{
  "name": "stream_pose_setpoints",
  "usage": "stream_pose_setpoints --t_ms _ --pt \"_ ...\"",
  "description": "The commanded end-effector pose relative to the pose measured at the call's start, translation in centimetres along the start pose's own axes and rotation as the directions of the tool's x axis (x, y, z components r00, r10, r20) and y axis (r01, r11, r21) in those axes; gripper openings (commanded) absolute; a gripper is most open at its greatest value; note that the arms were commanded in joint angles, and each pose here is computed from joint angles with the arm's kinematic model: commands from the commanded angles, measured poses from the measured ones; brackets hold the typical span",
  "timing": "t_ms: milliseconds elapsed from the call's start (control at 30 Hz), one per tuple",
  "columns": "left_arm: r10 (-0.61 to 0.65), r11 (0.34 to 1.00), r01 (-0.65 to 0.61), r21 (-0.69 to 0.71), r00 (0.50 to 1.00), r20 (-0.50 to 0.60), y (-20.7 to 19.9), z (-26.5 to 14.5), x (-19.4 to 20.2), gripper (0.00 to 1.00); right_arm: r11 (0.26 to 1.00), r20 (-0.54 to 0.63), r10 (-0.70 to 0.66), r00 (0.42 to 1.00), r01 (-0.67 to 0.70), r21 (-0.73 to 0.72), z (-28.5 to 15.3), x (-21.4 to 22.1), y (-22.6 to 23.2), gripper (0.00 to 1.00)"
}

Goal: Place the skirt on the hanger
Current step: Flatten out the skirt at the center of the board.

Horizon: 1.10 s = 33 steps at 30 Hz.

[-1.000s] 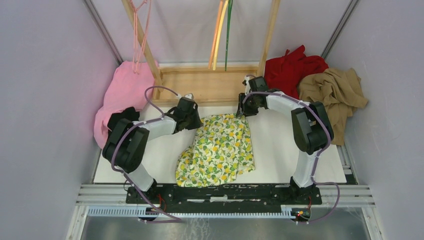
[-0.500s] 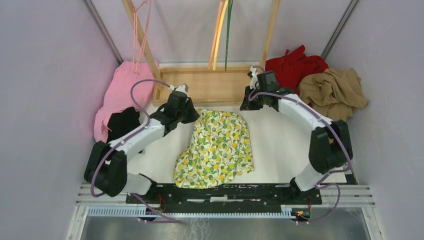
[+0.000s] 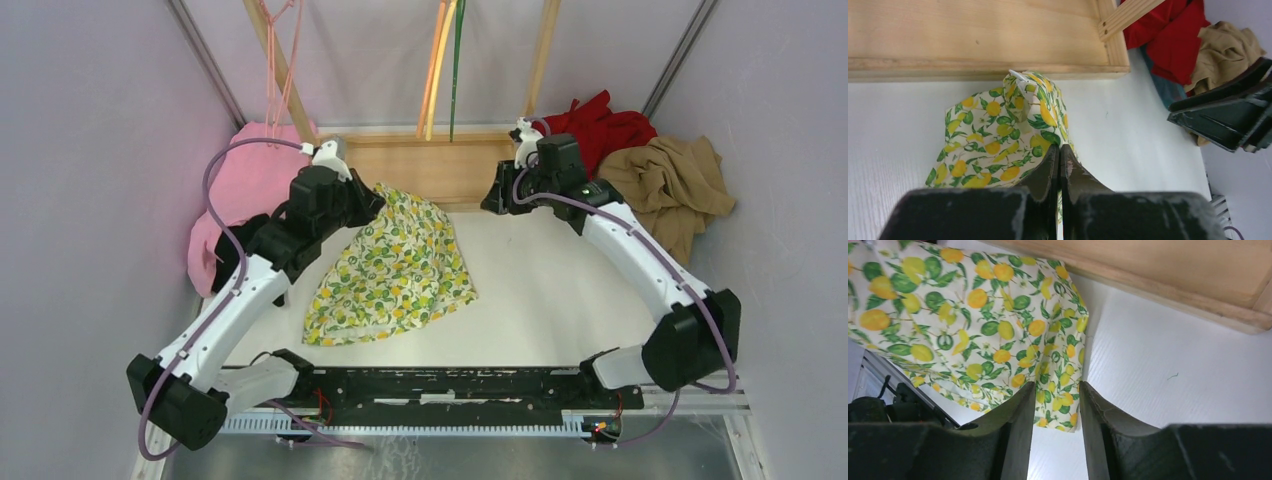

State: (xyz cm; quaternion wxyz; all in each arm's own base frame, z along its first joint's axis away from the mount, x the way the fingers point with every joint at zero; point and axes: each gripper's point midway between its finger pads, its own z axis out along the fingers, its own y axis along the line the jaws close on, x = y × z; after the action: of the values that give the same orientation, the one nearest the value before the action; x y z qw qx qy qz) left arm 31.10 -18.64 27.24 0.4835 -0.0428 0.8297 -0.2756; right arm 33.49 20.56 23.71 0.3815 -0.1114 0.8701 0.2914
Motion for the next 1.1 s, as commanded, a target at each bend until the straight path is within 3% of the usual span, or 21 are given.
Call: stream_pose_setpoints --t_ms 0,100,233,400,567,833,1067 --pt "0.05 0.996 -0.055 -0.077 0.996 -0.074 1.9 0.4 1.8 0.05 0.998 -0.129 0.056 0.99 -0.056 0.001 4.0 4.2 -2.0 0.44" --pt "0.04 0.99 -0.055 -0.13 0.992 -0.117 3.8 1.4 3.9 0.05 0.998 -0.207 0.064 0.976 -0.066 0.0 5.9 7.2 -2.5 0.32" --pt "0.038 0.976 -0.064 -0.206 0.991 -0.131 5.9 2.7 5.3 0.06 1.0 -0.285 0.022 0.958 -0.025 -0.006 6.3 11.4 -1.4 0.29" --pt "0.046 0.964 -0.083 -0.253 0.988 -0.151 7.0 3.9 5.8 0.06 0.995 -0.338 -0.084 0.937 0.094 0.012 5.8 15.6 1.1 0.44" --pt "0.047 0.959 -0.086 -0.269 0.988 -0.149 7.5 4.1 5.7 0.06 0.982 -0.35 -0.143 0.926 0.176 0.065 5.9 17.4 2.0 0.5" --pt "0.049 0.957 -0.092 -0.273 0.986 -0.162 7.7 4.4 6.0 0.06 0.941 -0.391 -0.168 0.905 0.266 0.211 7.7 18.1 0.0 0.5" --pt "0.047 0.958 -0.094 -0.27 0.984 -0.173 7.9 4.7 6.2 0.06 0.943 -0.386 -0.193 0.902 0.279 0.182 8.7 18.1 1.4 0.52"
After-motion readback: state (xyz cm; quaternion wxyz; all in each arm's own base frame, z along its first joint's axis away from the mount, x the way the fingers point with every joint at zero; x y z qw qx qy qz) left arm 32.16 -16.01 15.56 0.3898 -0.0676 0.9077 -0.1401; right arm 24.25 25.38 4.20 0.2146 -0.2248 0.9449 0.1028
